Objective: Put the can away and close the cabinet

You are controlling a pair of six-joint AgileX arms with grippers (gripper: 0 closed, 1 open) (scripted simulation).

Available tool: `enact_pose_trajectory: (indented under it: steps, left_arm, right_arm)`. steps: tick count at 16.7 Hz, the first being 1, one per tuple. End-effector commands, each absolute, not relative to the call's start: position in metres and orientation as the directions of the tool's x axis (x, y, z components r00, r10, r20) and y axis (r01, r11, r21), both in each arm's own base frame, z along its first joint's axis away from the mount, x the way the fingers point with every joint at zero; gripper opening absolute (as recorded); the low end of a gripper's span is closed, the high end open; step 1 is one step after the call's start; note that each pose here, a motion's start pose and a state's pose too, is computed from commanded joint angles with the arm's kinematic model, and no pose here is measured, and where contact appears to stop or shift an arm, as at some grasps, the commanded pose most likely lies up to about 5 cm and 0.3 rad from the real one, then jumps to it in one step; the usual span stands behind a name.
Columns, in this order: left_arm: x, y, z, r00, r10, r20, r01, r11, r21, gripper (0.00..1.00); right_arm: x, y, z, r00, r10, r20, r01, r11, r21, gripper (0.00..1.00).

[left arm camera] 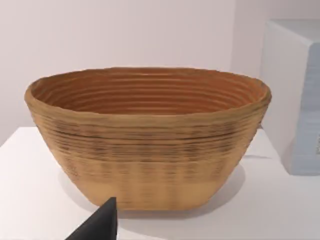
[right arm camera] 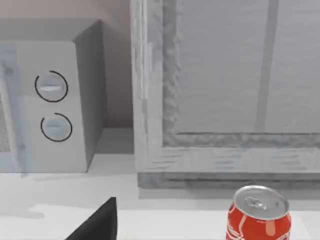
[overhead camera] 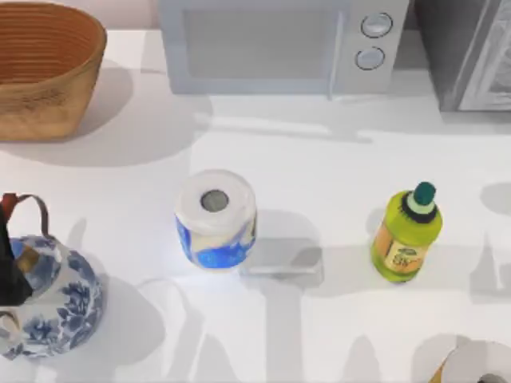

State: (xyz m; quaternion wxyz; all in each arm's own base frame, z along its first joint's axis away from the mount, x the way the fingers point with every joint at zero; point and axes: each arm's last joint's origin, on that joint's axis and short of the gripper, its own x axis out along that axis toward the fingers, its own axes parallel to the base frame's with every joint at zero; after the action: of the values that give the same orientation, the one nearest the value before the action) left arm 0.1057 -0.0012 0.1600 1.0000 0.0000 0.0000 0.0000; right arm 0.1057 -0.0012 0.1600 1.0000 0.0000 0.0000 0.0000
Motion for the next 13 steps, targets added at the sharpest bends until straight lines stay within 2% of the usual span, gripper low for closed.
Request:
enact_pose_trajectory:
  steps: [3, 7, 13]
  left_arm:
    - [0.106, -0.001, 0.16, 1.0, 0.0, 0.0, 0.0, 1.0, 0.0, 1.0]
    - [0.106, -0.001, 0.16, 1.0, 0.0, 0.0, 0.0, 1.0, 0.0, 1.0]
    - [0.106, -0.001, 0.16, 1.0, 0.0, 0.0, 0.0, 1.0, 0.0, 1.0]
  right_arm:
    - [0.106, -0.001, 0.161, 1.0, 0.005, 0.0, -0.005, 1.0, 0.001, 1.0]
    - [0.114, 0.003, 0.167, 0.998, 0.055, -0.006, -0.055, 0.998, 0.007, 1.0]
    - [0.145, 0.011, 0.172, 0.991, 0.122, -0.056, -0.121, 0.992, 0.027, 1.0]
